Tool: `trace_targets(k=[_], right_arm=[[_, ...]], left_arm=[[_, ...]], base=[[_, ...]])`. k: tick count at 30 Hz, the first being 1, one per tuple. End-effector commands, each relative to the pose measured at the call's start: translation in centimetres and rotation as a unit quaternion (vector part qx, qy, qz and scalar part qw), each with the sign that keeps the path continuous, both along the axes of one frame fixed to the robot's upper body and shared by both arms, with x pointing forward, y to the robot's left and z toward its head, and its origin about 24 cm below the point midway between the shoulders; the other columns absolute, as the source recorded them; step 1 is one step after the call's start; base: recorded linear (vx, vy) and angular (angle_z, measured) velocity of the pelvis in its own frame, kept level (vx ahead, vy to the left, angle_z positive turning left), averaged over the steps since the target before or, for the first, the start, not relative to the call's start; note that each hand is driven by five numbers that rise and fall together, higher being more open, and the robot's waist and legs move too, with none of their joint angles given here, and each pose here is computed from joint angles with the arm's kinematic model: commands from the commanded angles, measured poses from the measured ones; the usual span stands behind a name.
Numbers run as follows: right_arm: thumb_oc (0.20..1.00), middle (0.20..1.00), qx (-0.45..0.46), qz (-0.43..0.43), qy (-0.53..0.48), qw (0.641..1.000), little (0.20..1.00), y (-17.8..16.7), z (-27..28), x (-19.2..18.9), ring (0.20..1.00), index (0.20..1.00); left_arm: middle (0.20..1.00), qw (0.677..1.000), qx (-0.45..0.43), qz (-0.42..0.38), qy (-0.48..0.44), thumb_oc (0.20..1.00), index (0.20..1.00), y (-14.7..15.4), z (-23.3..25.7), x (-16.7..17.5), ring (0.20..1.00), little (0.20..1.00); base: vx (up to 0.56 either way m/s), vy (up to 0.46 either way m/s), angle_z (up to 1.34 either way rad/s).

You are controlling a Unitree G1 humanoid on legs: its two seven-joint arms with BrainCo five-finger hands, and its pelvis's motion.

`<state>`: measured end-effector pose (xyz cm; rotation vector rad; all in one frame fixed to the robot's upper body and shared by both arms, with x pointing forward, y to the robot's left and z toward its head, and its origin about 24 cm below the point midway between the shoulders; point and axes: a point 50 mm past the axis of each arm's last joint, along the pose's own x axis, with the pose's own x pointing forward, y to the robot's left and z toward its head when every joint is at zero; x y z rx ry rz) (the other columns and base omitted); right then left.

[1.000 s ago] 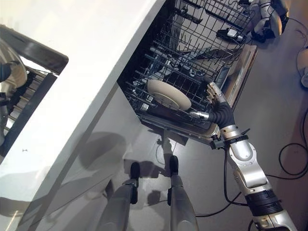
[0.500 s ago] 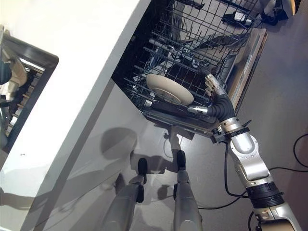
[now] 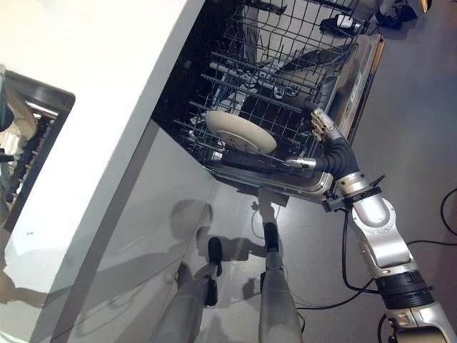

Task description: Pick up plates and place into dishwasher.

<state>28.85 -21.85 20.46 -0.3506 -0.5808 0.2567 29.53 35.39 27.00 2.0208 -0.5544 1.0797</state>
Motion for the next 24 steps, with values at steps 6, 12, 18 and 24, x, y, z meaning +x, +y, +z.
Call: trace_targets(k=[6, 12, 18, 24], right_arm=[[1.0, 1.0, -0.009, 0.002, -0.069, 0.998, 1.0, -1.2, 2.8, -1.8, 1.0, 1.0], [1.0, 1.0, -0.009, 0.003, -0.057, 0.998, 1.0, -1.6, 2.3, -1.9, 1.0, 1.0], [1.0, 1.0, -0.008, 0.001, -0.037, 0.999, 1.0, -1.9, 1.7, -2.1, 1.0, 1.0], [1.0, 1.0, -0.012, -0.004, -0.006, 1.0, 1.0, -2.2, 0.6, -2.2, 1.0, 1.0]], left_arm=[[0.2, 0.998, -0.041, 0.027, -0.036, 0.2, 0.2, 1.9, -0.2, -1.2, 0.2, 0.2], [0.2, 0.984, -0.07, 0.044, -0.155, 0.2, 0.2, 3.2, -0.6, -3.2, 0.2, 0.2], [0.2, 0.953, -0.085, 0.049, -0.287, 0.2, 0.2, 4.0, -0.5, -5.4, 0.2, 0.2], [0.2, 0.918, -0.094, 0.039, -0.383, 0.2, 0.2, 4.7, -0.5, -7.1, 0.2, 0.2]], base=[[0.0, 0.0, 0.0], [0.02, 0.005, -0.01], [0.09, 0.002, 0.04], [0.13, 0.012, 0.05]])
